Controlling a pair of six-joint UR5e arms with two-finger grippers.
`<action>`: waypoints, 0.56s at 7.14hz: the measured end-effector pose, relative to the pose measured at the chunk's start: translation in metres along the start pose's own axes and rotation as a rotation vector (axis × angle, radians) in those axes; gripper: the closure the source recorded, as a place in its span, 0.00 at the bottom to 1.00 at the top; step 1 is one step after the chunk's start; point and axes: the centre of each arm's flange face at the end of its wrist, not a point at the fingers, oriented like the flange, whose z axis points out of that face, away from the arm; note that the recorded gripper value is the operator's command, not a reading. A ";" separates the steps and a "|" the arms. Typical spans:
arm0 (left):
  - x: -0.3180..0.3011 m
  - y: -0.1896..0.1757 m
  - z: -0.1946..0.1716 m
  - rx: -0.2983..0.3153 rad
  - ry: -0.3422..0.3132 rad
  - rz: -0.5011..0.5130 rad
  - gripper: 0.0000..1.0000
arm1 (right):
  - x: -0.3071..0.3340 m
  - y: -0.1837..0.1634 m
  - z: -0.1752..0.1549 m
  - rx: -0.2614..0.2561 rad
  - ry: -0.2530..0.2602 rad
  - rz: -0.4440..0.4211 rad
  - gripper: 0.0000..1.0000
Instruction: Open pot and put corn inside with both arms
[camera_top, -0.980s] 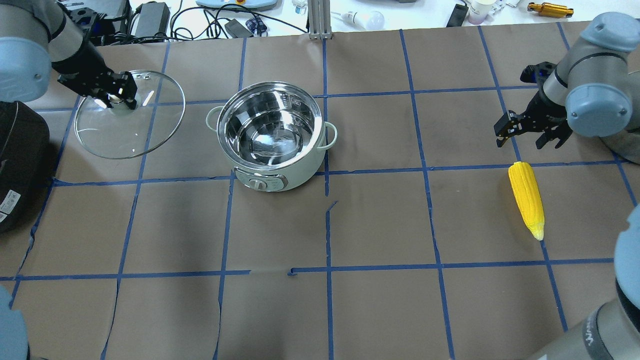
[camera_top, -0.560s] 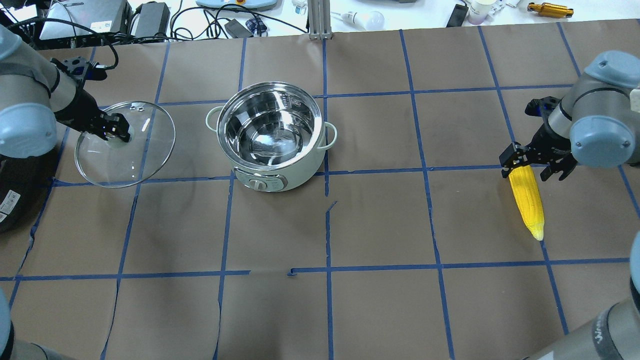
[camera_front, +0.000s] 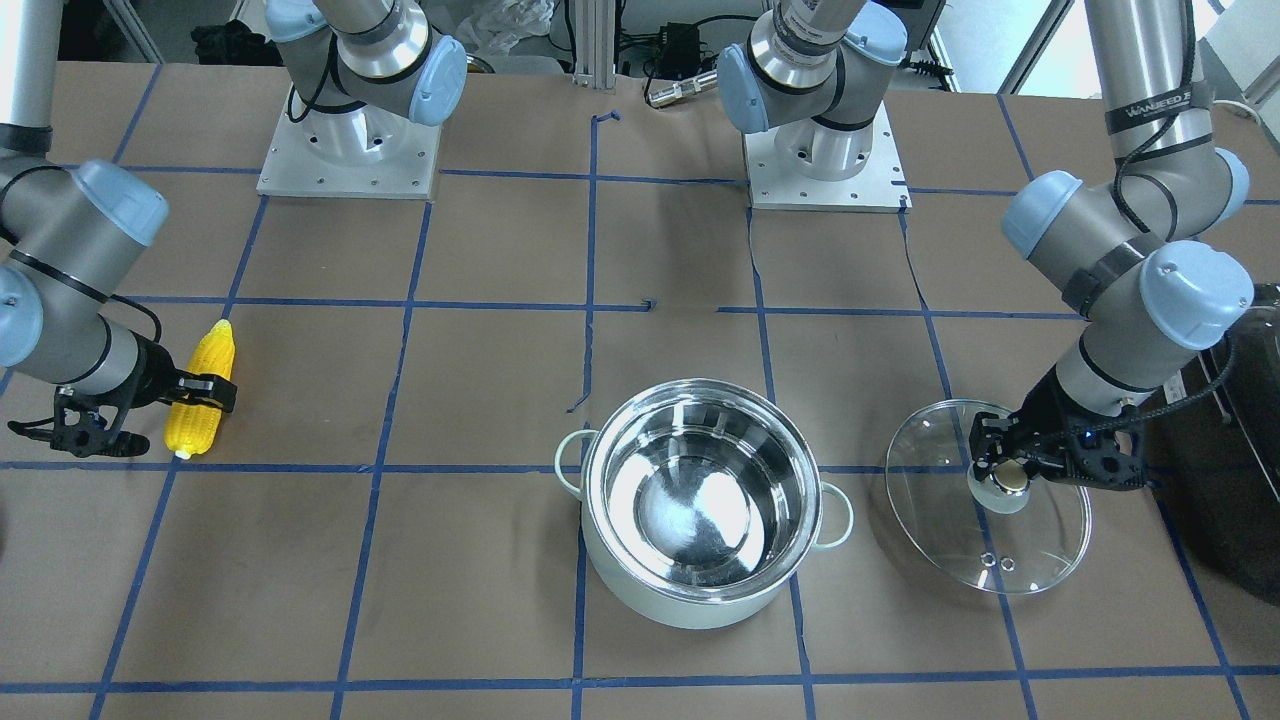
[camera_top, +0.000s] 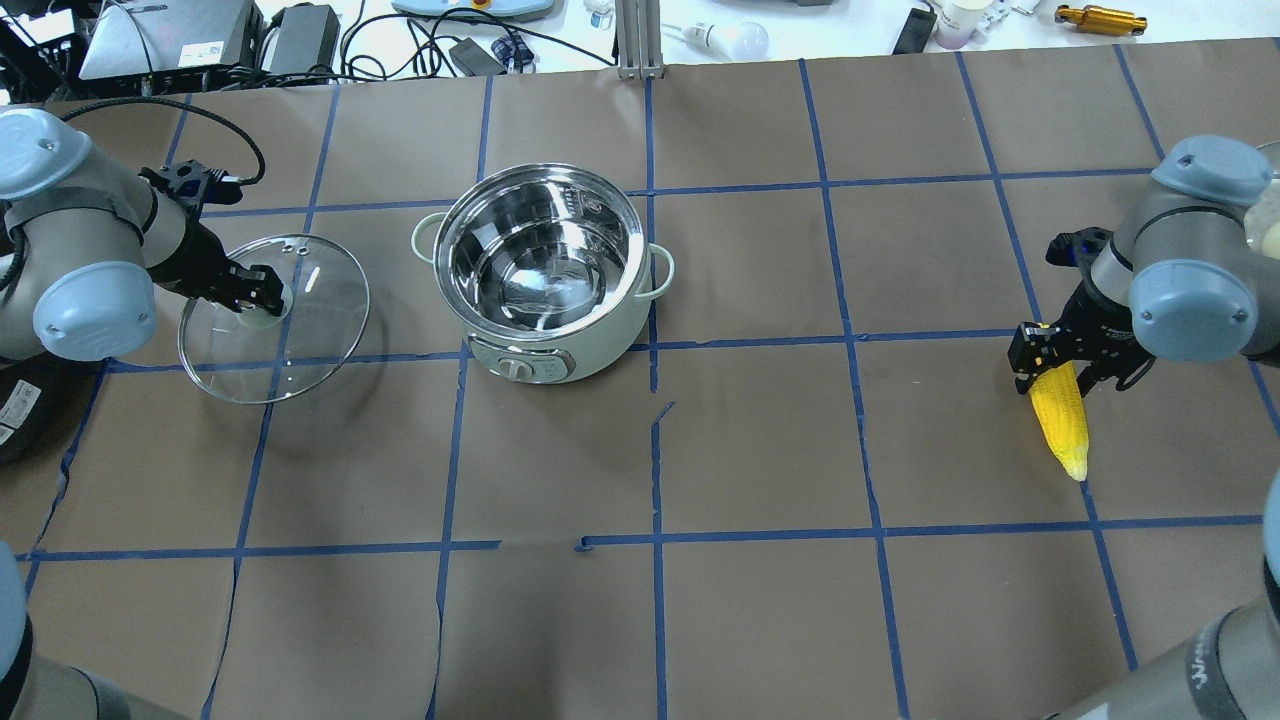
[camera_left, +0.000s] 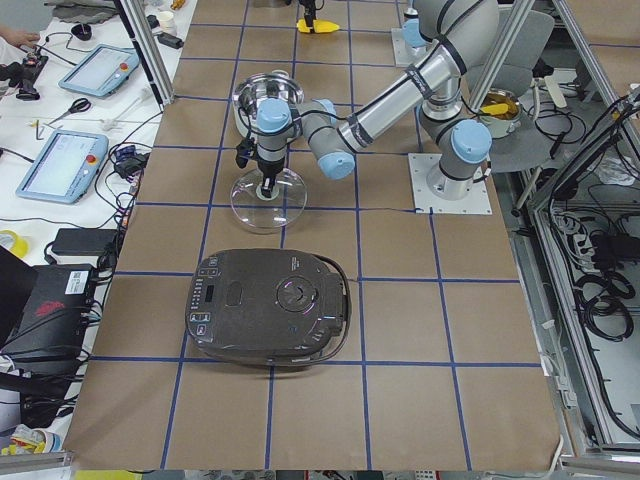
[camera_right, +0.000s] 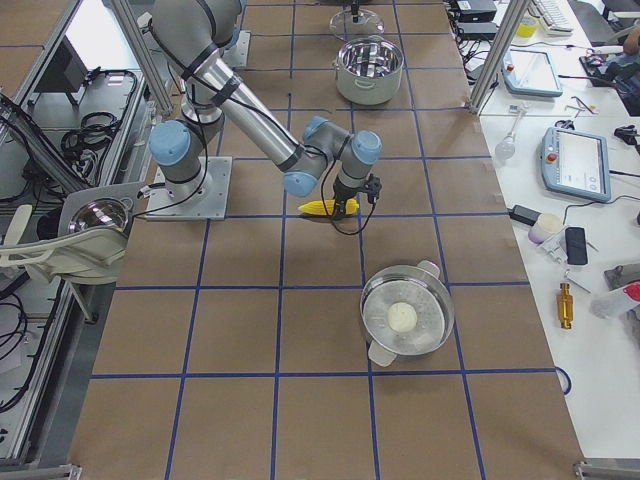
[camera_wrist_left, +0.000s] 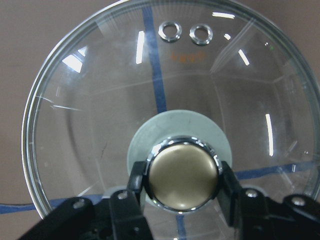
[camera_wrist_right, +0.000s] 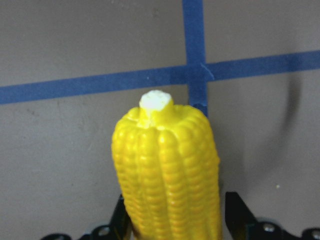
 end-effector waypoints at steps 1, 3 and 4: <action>0.002 0.005 0.006 -0.008 0.004 -0.004 0.31 | -0.002 0.003 -0.001 0.000 0.004 0.002 1.00; 0.004 0.008 0.010 -0.015 0.006 -0.008 0.22 | -0.004 0.006 -0.010 0.010 0.008 0.004 1.00; 0.004 0.008 0.010 -0.015 0.006 -0.009 0.15 | -0.004 0.005 -0.014 0.018 0.013 0.007 1.00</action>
